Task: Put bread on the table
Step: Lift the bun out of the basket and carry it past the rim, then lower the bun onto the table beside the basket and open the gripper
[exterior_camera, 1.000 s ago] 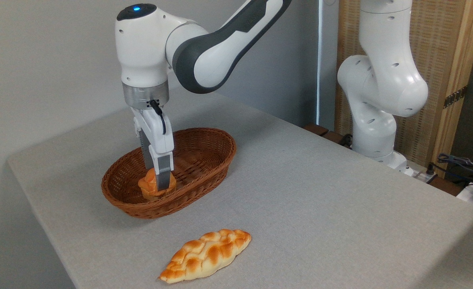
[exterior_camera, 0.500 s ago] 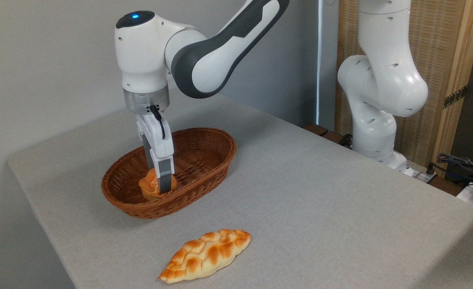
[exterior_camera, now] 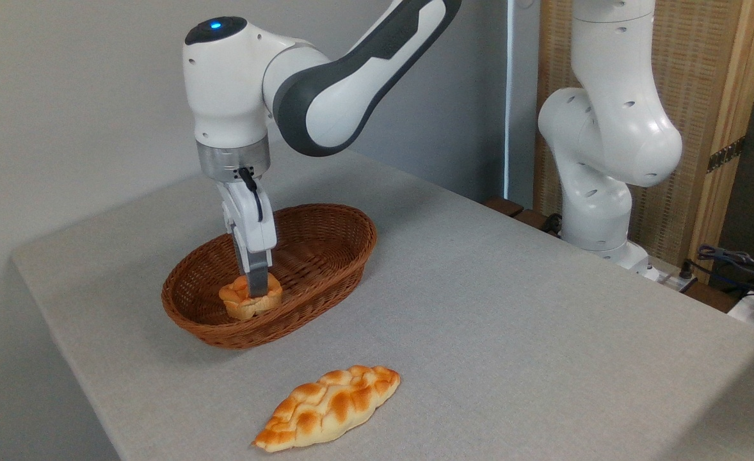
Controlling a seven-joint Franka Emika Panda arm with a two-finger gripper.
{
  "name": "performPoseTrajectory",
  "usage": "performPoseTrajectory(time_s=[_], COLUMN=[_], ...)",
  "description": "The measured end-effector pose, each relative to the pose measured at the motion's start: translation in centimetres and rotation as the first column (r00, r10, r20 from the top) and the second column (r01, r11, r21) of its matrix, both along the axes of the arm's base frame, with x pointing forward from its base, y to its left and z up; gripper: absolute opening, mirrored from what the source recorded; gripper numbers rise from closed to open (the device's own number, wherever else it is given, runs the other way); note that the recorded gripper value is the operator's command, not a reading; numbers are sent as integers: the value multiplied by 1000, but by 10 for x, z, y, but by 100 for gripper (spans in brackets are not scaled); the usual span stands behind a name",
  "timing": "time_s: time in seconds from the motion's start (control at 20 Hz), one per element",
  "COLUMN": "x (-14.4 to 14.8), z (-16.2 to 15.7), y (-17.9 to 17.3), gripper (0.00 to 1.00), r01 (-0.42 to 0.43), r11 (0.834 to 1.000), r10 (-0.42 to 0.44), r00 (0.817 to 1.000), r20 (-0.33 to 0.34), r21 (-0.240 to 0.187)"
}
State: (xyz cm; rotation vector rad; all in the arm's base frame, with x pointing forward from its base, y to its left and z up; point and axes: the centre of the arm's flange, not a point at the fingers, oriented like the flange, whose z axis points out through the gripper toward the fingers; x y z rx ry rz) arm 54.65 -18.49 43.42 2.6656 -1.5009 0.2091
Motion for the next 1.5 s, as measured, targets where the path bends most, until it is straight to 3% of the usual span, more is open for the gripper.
performPoseTrajectory(time_s=[0.3,0.6,0.85,0.95,1.15,1.3,1.5], x=[1,2,-14,-27,-53,-61,-63], z=[30,79,104,107,81,56,45], y=[12,53,112,146,184,183,180], gripper=[9,9,14,26,96,100,100], r01=[-22,-53,96,177,357,396,402], r11=[1000,998,995,984,933,917,915], r10=[23,54,-93,-174,-333,-363,-366], r00=[999,996,987,972,905,876,868], r20=[38,-75,-127,-160,-265,-319,-334], r21=[-11,14,11,4,48,44,43])
